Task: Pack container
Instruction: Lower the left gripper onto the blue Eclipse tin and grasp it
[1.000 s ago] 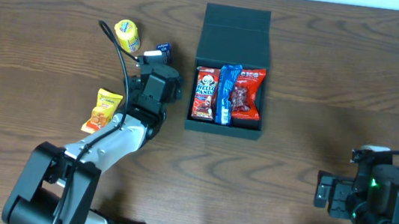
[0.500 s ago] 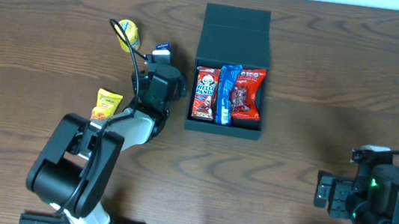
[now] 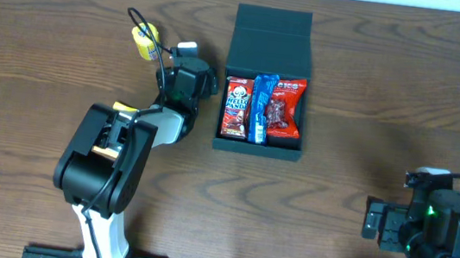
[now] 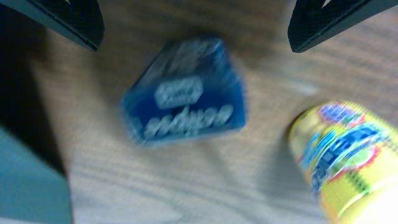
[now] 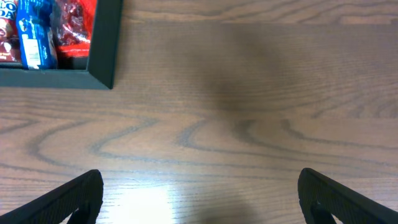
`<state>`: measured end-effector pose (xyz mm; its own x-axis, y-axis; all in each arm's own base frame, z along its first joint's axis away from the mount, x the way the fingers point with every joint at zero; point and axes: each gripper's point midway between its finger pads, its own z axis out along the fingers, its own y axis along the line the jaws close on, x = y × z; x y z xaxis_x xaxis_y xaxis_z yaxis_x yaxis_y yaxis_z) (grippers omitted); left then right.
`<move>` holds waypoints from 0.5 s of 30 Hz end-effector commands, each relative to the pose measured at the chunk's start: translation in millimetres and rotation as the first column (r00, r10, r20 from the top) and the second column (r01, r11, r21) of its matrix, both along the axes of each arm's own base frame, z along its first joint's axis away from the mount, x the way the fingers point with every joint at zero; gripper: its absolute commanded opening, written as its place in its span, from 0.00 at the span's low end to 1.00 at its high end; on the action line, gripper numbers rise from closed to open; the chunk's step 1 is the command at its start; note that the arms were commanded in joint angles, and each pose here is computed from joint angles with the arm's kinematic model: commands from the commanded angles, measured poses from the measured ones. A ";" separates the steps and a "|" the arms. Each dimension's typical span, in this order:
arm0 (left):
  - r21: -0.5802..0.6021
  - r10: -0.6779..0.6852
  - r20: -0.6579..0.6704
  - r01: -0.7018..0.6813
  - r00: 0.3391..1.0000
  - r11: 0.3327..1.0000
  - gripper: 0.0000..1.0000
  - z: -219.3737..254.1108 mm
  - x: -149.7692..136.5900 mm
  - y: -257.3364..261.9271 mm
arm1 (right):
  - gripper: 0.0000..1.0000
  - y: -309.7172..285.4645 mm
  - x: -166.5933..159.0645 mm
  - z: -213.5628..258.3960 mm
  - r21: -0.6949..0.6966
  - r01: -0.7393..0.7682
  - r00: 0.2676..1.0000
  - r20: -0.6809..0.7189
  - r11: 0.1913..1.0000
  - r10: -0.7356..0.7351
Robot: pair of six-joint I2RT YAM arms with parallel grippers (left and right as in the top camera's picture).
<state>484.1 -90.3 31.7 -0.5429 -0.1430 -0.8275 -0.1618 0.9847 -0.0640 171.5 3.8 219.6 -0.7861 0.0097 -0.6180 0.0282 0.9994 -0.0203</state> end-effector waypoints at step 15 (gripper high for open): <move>0.010 0.009 0.002 -0.009 1.000 1.000 1.00 -15.9 33.6 1.6 | 0.99 -1.2 0.0 0.7 -0.003 0.000 1.000 0.003 1.000 0.000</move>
<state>511.4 -89.1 17.2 -0.5422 -0.1509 -0.8266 -0.1770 0.9822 -0.0632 171.6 3.8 219.6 -0.7859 0.0097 -0.6183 0.0283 0.9994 -0.0202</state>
